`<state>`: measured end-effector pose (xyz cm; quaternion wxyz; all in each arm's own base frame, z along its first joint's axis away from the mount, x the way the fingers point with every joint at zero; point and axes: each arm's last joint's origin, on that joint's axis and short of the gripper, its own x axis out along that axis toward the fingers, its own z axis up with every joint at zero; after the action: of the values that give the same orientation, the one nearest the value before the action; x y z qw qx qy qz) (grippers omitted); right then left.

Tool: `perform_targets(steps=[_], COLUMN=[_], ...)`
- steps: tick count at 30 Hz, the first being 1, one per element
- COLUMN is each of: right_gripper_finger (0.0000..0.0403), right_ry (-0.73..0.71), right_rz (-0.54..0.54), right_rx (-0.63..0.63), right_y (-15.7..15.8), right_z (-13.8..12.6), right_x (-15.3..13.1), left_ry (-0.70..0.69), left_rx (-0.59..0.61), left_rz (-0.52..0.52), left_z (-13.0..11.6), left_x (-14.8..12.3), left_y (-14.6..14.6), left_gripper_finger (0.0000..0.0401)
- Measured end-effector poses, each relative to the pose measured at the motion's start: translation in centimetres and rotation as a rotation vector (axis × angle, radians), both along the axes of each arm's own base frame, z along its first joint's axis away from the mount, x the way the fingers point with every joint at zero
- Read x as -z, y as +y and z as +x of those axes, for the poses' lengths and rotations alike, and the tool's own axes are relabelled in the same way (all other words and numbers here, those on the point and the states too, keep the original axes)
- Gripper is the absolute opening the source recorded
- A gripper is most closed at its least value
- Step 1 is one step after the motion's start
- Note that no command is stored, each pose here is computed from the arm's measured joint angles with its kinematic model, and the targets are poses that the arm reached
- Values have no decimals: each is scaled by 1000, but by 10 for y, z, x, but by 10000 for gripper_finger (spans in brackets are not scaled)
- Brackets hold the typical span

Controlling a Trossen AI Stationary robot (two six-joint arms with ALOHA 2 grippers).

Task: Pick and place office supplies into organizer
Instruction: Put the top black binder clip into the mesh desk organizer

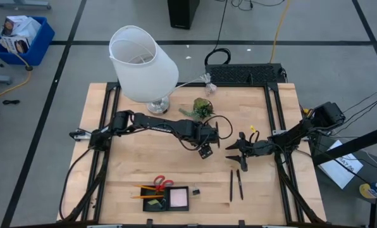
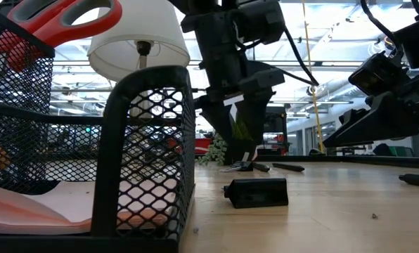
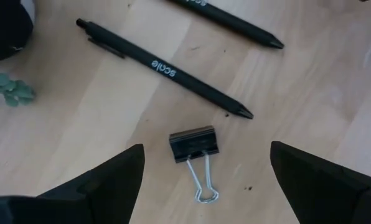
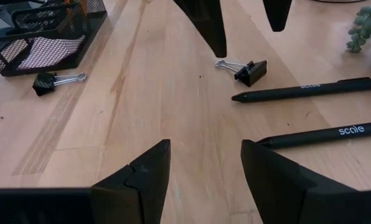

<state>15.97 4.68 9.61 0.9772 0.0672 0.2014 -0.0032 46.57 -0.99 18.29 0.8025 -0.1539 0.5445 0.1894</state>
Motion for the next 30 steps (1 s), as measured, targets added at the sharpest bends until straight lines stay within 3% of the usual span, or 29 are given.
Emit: perform_targets(steps=[6, 18, 30], right_gripper_finger=[192, 192, 192], right_ry=[0, 1, -1], right_rz=[0, 0, 1], right_rx=[0, 0, 0], right_y=[0, 0, 0], right_z=[0, 0, 0], right_x=[0, 0, 0], left_ry=[-31, 61, 66], left_rx=[16, 35, 25], left_rz=[1, -21, -49], left_z=[5, 3, 8], left_x=[3, 23, 41], left_y=[-1, 1, 0], left_gripper_finger=[351, 351, 351])
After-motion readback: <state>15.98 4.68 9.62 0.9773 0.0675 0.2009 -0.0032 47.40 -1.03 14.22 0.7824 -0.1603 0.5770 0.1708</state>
